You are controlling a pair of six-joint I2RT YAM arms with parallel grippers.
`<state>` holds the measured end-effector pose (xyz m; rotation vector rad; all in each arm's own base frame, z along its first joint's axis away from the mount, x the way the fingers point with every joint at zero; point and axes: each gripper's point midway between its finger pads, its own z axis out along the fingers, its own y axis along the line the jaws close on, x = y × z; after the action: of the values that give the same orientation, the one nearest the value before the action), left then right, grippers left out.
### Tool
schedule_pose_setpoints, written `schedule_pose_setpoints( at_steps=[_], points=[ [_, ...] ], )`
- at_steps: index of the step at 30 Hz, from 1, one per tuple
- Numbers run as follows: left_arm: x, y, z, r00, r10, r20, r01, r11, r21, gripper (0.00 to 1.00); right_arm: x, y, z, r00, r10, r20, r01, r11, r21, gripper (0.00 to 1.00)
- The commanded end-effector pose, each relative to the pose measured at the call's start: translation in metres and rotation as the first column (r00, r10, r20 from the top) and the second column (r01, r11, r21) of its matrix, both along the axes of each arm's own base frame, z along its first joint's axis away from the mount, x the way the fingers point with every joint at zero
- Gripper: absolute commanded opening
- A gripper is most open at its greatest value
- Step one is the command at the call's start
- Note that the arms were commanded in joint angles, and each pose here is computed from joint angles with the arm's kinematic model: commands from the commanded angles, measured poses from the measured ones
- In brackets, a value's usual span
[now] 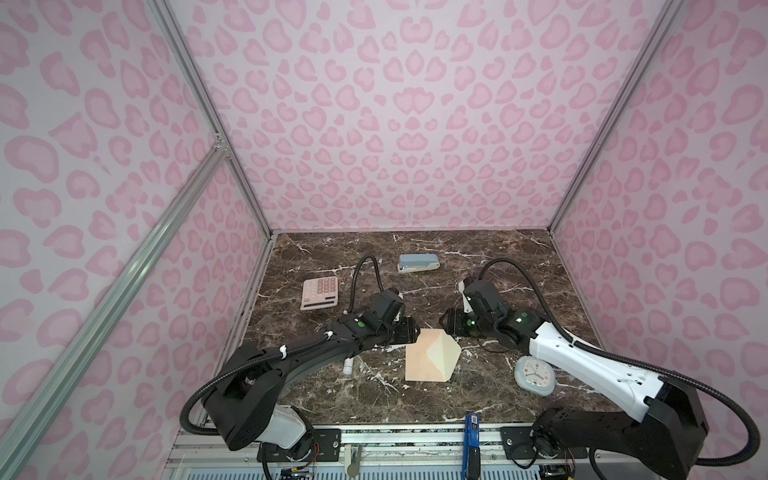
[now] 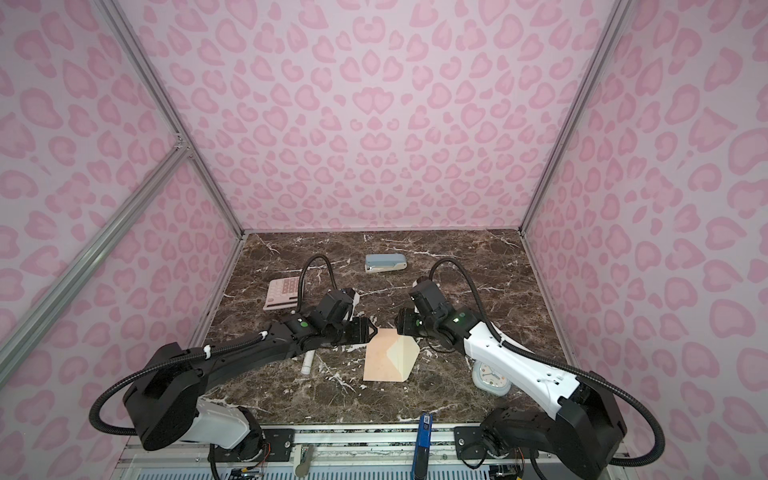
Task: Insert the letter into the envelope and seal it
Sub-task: 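Release the envelope and lift both grippers away from it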
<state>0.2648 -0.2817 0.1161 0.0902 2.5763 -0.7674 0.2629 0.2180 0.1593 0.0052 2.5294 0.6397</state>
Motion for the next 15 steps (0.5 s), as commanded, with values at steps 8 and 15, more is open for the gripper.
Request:
schedule_pose_setpoints(
  at_steps=[8,15],
  points=[
    [0.014,0.083,0.068,0.951,0.188,0.244,-0.228,0.962,0.149,0.75,0.009,-0.008,0.035,0.947,0.012,0.32,-0.044,0.995,0.092,0.59],
    [-0.004,0.147,0.05,0.913,0.321,0.252,-0.378,0.897,0.228,0.76,-0.007,0.007,0.042,0.886,0.1,0.453,-0.173,0.977,0.124,0.59]
  ],
)
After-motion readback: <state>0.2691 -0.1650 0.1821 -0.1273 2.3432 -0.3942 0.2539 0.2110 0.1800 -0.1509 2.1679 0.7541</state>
